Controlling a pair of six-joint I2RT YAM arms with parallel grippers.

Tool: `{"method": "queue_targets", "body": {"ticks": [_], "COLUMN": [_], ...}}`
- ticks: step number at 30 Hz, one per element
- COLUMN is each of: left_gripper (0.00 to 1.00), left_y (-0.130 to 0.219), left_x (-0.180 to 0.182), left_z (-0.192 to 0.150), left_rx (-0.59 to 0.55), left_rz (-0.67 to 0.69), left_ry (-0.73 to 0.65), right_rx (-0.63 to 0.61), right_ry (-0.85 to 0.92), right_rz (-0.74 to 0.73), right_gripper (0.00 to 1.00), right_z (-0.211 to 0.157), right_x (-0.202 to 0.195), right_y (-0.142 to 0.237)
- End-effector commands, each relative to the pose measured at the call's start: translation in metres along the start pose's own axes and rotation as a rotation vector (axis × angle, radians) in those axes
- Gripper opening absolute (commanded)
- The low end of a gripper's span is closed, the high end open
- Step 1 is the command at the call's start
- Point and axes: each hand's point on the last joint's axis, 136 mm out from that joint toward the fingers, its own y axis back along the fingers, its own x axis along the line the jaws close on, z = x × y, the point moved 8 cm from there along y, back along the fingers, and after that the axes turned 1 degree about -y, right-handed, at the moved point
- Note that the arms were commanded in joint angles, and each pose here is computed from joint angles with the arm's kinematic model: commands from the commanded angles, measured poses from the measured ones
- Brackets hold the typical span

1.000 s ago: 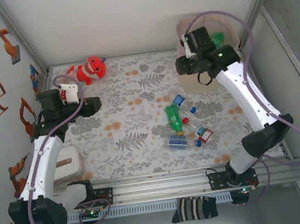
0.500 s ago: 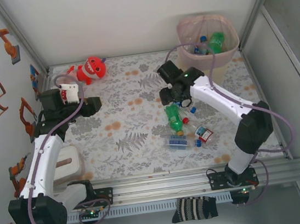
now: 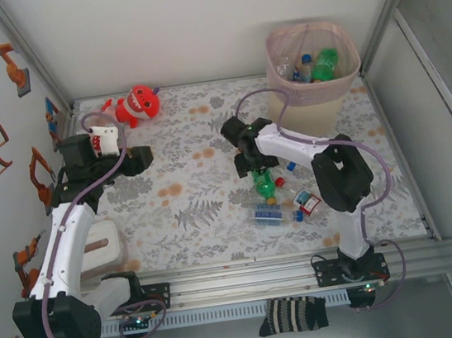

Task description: Put the plastic bottles in the bin

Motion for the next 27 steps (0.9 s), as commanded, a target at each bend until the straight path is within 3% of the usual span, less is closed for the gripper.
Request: {"method": "queue_targets", "body": {"ticks": [1, 16, 27], "left_gripper": [0.69, 0.69, 0.69], "left_y": [-0.001, 0.0, 0.001], "left_x": [0.0, -0.001, -0.001], "left_z": [0.004, 0.004, 0.004], "left_rx": [-0.016, -0.02, -0.022], "left_rz": [-0.02, -0.018, -0.015], "left_ry": [-0.003, -0.006, -0.008], "right_rx": [-0.007, -0.001, -0.099], "right_ry": [-0.025, -0.019, -0.038], "right_rz": [-0.039, -0.058, 0.001], "right_gripper": [0.77, 0.64, 0.6], "right_z": [0.001, 0.001, 0.015], "right_x": [0.001, 0.003, 0.002], "right_y": [-0.008, -0.017, 0.024]}}
